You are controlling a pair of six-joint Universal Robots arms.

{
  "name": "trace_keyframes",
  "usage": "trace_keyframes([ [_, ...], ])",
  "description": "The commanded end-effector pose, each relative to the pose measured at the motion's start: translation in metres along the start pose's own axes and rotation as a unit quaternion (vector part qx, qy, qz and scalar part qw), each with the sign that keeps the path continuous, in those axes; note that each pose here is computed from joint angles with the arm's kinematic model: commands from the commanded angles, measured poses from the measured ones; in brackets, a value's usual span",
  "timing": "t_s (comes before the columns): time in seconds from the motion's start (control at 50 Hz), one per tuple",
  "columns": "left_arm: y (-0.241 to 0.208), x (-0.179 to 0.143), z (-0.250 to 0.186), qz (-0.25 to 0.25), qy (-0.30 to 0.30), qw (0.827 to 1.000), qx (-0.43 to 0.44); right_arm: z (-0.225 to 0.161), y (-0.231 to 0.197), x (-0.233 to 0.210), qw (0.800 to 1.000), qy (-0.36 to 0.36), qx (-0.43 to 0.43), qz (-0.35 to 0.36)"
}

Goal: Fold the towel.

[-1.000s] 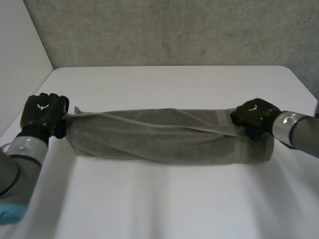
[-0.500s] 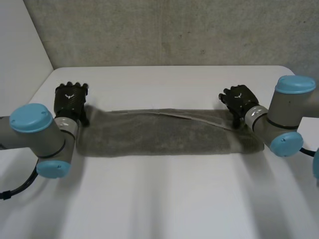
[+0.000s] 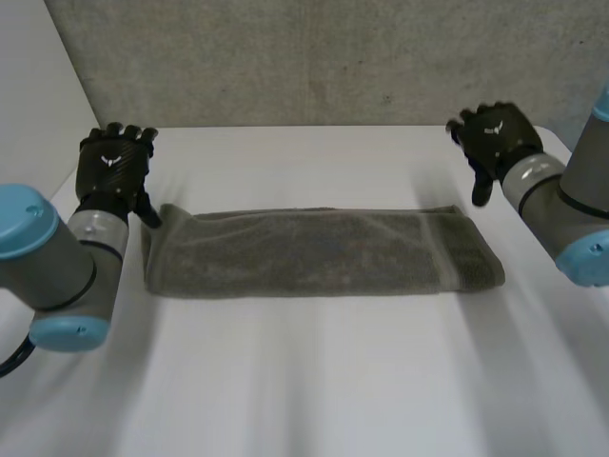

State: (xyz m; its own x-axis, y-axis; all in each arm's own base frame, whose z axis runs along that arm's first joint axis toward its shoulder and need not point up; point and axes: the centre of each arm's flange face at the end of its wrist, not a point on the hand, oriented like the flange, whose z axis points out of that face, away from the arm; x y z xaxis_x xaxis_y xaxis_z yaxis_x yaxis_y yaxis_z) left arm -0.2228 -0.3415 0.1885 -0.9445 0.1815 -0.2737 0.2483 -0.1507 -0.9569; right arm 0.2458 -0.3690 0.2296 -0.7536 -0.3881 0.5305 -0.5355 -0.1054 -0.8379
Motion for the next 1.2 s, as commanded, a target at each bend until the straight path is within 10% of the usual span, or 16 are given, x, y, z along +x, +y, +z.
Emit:
trace_keyframes([
  [0.02, 0.007, 0.003, -0.019, 0.003, 0.005, 1.000, -0.002, -0.015, 0.034, -0.019, 0.996, -0.040, -0.076, 0.009],
  [1.2, 0.063, 0.018, -0.010, 0.039, 0.025, 0.996, -0.072, -0.023, 0.119, 0.004, 0.987, 0.036, -0.154, 0.026],
])
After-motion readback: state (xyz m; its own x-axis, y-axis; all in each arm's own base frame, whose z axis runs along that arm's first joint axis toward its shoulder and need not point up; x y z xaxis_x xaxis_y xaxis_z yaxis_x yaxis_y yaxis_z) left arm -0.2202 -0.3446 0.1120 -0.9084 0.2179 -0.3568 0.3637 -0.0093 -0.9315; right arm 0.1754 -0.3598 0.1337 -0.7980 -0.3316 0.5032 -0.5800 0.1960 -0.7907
